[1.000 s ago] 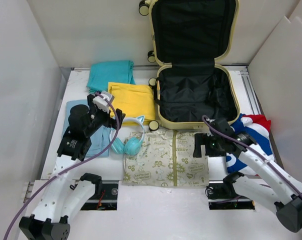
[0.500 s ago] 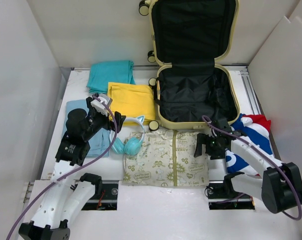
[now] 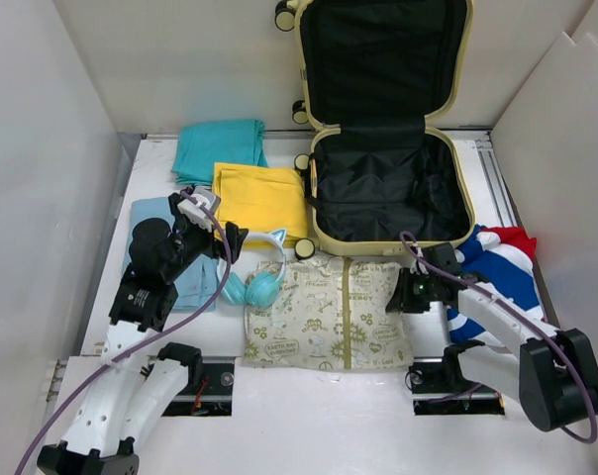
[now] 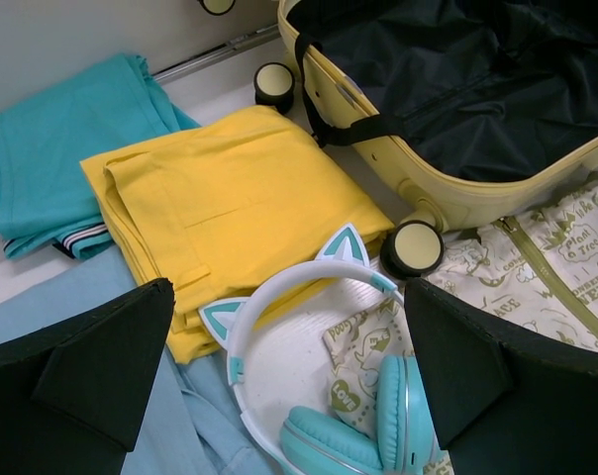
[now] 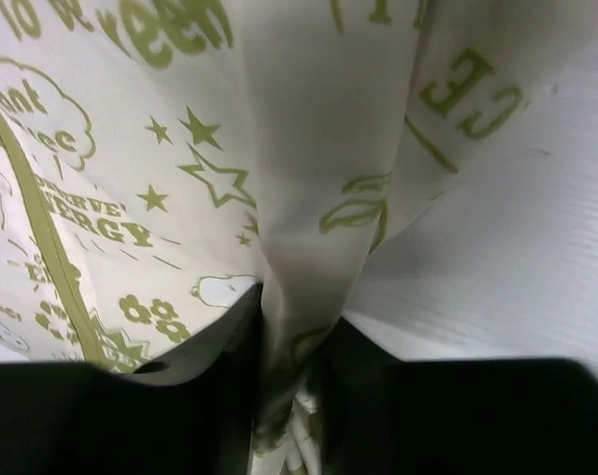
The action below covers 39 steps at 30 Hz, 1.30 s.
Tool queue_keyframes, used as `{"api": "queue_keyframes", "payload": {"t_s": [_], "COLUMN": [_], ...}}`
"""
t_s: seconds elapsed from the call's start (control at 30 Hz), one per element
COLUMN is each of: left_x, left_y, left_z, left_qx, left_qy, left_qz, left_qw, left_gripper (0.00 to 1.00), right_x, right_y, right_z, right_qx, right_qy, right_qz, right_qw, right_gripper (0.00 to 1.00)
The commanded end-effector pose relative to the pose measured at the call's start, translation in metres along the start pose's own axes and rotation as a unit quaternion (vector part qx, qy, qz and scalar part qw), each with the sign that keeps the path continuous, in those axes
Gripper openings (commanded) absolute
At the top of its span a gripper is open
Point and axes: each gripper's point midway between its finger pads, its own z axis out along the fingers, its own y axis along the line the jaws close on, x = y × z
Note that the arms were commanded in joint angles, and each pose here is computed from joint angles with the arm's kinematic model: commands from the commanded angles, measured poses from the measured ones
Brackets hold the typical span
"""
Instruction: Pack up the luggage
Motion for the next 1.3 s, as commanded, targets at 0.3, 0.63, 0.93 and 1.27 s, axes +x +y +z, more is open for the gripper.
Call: {"api": "queue_keyframes", "payload": {"t_s": [0.3, 0.63, 0.93, 1.27], "left_x": [-0.016, -0.019, -0.021, -0.025], "left_y": [0.003, 0.009, 0.016, 0.023], "left_z": [-0.002, -0.001, -0.002, -0.002], "left_qx": [-0.008, -0.023, -0.043, -0.060], "left_qy": [-0.039, -0.048, -0.051, -0.057], "left_qz": [0.019, 0.027, 0.037, 0.053], "left_qw": [0.999, 0.998, 0.997, 0.995], "left_gripper": [1.00, 1.00, 1.00, 1.00], "right_x": [0.000, -0.004, -0.035, -0.110], "right_y": [0.030, 0.079, 0.120, 0.133], "right_z": [-0.036, -0.081, -0.121, -0.177], "right_qx": [-0.038, -0.014, 0.043, 0.185], "right_qy": [-0.043, -0.034, -0.045, -0.099], "right_qz": [-0.031, -0.101, -0.194, -0.313], "right_qw": [0.998, 0.994, 0.979, 0.926], "right_gripper": [0.00, 0.00, 0.00, 0.00]}}
